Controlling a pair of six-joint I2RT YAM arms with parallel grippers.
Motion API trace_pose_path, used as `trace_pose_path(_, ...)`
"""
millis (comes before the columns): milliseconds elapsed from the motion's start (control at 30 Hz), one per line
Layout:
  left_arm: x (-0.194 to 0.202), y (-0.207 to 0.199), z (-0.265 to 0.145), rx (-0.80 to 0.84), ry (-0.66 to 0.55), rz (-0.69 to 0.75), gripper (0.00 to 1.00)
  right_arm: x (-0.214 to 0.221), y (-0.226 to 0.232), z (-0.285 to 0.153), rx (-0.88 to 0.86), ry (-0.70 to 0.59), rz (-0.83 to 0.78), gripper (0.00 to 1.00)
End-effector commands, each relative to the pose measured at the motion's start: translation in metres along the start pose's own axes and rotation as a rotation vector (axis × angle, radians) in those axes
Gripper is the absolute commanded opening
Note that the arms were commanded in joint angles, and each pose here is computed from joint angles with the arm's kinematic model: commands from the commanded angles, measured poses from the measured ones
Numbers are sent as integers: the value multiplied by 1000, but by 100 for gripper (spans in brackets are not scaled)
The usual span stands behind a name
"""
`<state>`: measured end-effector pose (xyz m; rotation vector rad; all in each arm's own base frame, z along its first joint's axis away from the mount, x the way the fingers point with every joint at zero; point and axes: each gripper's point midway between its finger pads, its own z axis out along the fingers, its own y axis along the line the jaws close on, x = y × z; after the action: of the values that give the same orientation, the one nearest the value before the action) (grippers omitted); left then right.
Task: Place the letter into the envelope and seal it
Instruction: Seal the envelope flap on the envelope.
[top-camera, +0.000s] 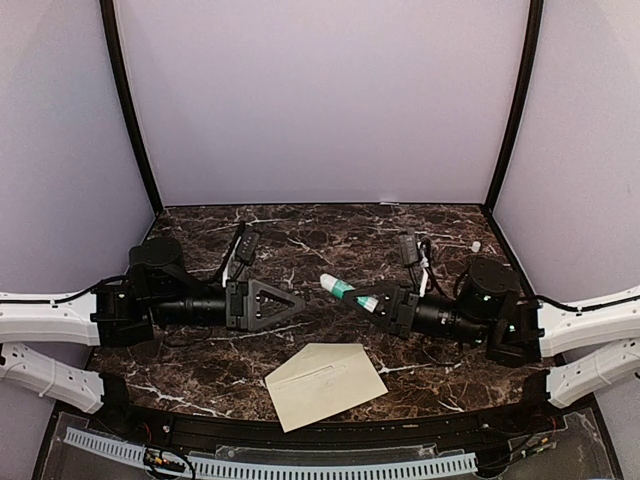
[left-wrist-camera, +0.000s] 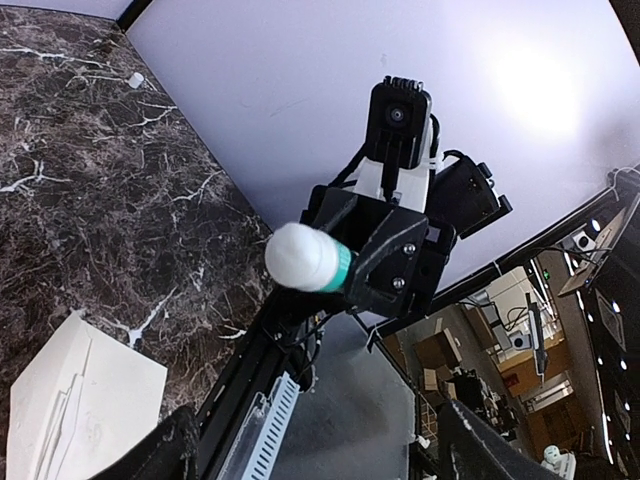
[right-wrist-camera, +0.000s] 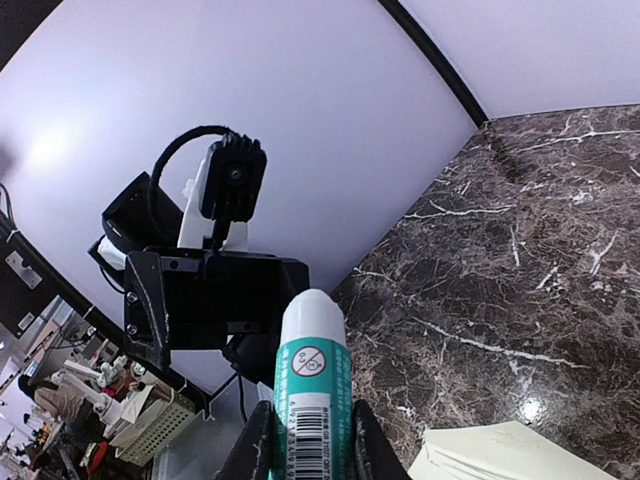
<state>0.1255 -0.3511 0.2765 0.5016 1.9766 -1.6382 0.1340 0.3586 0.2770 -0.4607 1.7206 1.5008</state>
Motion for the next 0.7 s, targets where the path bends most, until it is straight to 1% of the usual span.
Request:
trace_pose_path(0, -18, -40, 6, 152, -20, 18, 81, -13, 39, 9, -146, -38, -49, 3)
trace_pose_path(100, -20, -45, 9, 177, -22, 21, 81, -10, 45, 12, -169, -28, -54, 3)
trace_pose_path(400, -20, -39, 18, 163, -14, -4, 81, -2, 55, 19, -216, 12, -68, 3)
trace_pose_path(467, -21, -38, 19, 163, -17, -9, 77, 1, 55, 21, -220, 24, -70, 3)
trace_pose_path(567, -21, -39, 20, 172, -17, -18, 66, 3, 56, 22, -227, 34, -69, 3)
trace_pose_path(600, -21, -39, 20, 174, -18, -20, 64, 3, 57, 22, -229, 34, -70, 3)
trace_pose_path(633, -21, -39, 21, 175, -16, -23, 59, 3, 57, 22, -229, 35, -70, 3)
trace_pose_path(667, -21, -39, 21, 176, -16, -24, 56, 4, 57, 23, -228, 37, -71, 3)
